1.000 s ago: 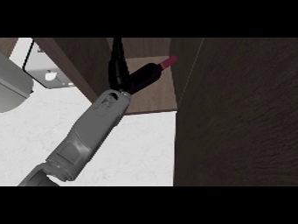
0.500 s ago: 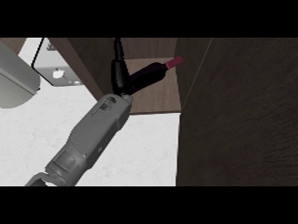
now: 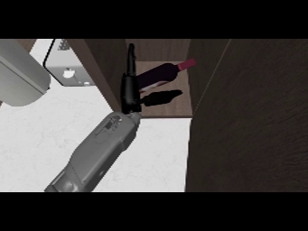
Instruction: Pick up the wine, place it into the cabinet and close the cabinet
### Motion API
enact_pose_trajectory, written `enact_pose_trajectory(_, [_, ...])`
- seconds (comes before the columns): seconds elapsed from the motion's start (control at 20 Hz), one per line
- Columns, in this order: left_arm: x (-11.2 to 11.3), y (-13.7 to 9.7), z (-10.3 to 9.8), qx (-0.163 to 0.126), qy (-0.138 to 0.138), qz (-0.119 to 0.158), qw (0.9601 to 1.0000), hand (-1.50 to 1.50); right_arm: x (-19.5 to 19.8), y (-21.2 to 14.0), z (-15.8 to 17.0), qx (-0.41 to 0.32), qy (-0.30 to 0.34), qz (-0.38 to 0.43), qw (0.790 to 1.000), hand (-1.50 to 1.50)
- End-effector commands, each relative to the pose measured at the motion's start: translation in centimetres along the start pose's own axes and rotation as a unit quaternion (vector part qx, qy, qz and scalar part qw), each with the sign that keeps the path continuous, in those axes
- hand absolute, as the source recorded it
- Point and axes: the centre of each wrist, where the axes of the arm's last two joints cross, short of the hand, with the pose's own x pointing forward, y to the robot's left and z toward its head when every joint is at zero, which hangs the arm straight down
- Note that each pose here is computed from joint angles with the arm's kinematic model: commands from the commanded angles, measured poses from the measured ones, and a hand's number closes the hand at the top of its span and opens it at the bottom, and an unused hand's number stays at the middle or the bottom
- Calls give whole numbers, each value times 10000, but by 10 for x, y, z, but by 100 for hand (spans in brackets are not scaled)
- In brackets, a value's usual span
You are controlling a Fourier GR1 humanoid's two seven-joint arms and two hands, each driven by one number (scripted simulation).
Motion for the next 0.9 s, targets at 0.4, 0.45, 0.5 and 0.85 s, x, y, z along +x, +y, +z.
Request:
enact_pose_trajectory(0.4, [31,31,55,-362,-81,859,9956,-150,45,14,10,-164,-193,487,9985,-150])
enact_pose_trajectory(0.45, [35,33,64,-464,-85,942,9944,-150,45,19,4,-165,-181,496,9985,-150])
enact_pose_trajectory(0.5, [31,53,75,-567,-47,902,9943,-150,33,13,2,-230,-127,515,9983,-150])
enact_pose_trajectory(0.85, [46,105,106,-700,-89,753,9947,-150,40,9,12,-5,57,703,9975,-150])
